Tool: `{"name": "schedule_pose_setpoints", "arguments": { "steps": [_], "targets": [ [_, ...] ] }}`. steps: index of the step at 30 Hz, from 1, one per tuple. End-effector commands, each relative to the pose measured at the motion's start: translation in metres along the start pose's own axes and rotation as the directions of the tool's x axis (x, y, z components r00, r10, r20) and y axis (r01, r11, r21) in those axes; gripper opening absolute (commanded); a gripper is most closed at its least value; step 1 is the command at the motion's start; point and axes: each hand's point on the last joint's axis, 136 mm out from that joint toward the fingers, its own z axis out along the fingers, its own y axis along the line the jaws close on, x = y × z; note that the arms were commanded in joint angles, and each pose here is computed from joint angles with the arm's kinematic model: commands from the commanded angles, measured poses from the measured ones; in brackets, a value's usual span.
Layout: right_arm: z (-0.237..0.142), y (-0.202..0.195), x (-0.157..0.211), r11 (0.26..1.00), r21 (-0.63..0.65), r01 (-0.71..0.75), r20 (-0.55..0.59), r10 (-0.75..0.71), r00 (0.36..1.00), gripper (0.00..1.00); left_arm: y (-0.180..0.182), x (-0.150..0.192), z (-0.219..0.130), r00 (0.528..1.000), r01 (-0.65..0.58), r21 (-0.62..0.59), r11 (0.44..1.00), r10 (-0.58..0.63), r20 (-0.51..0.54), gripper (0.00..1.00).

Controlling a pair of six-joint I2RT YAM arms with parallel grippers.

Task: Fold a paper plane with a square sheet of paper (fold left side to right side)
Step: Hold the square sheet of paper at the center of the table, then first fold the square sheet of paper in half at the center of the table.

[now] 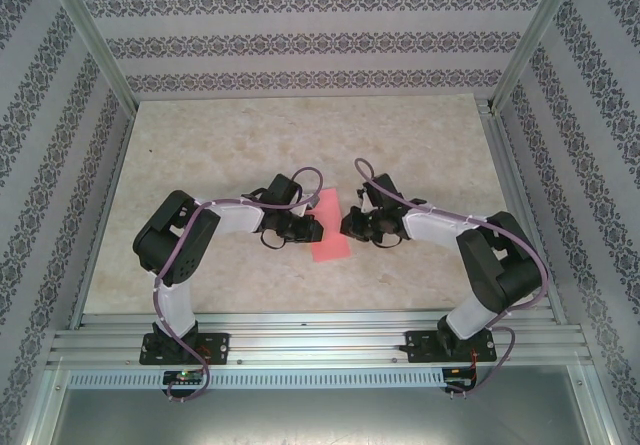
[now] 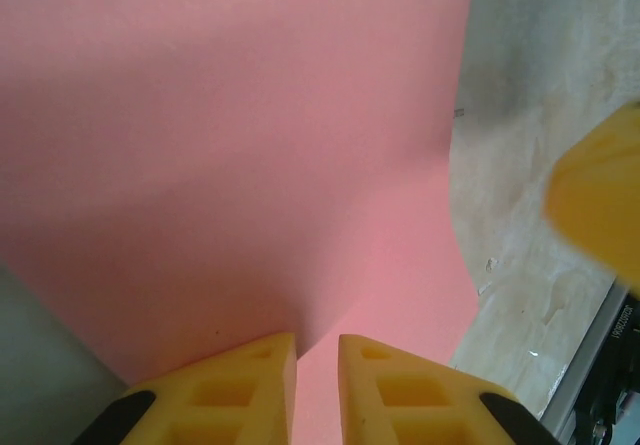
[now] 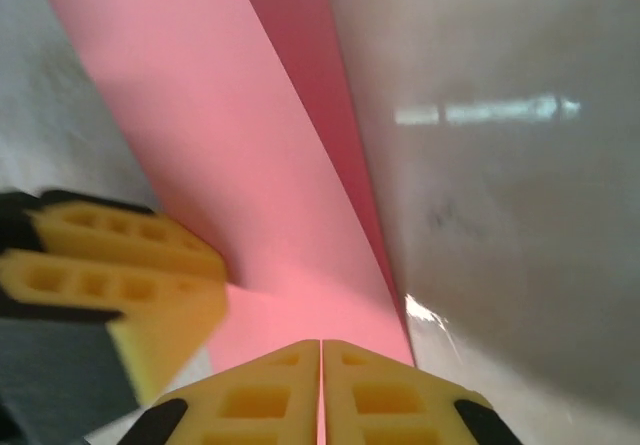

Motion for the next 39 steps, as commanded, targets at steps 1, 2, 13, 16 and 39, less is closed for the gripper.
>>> {"name": "schedule_pose_setpoints", "arguments": {
  "steps": [1,2,13,16,39],
  "targets": [
    [-0.005,0.023,0.0,0.998,-0.056,0.013,0.03,-0.011,0.999,0.06,0.021,0.026,0.014,0.998,0.024,-0.082,0.996,-0.029,-0.062,0.2],
    [-0.002,0.025,0.004,0.998,-0.054,0.019,0.017,-0.018,1.0,0.07,0.021,0.025,0.014,0.998,0.024,-0.082,0.996,-0.029,-0.06,0.2],
    [0.028,0.003,0.022,0.998,0.05,0.028,-0.07,-0.024,0.997,0.07,0.019,0.02,0.012,0.998,0.04,-0.087,0.995,-0.044,-0.04,0.2],
    [0.032,-0.014,0.029,0.993,0.112,0.039,-0.095,-0.029,0.995,0.07,0.016,0.015,0.012,0.999,0.043,-0.086,0.995,-0.046,-0.029,0.2],
    [0.036,-0.059,0.045,0.951,0.292,0.098,-0.18,-0.046,0.983,0.06,0.009,-0.048,-0.012,0.995,0.015,-0.073,0.997,-0.007,0.101,0.3]
  ]
}}
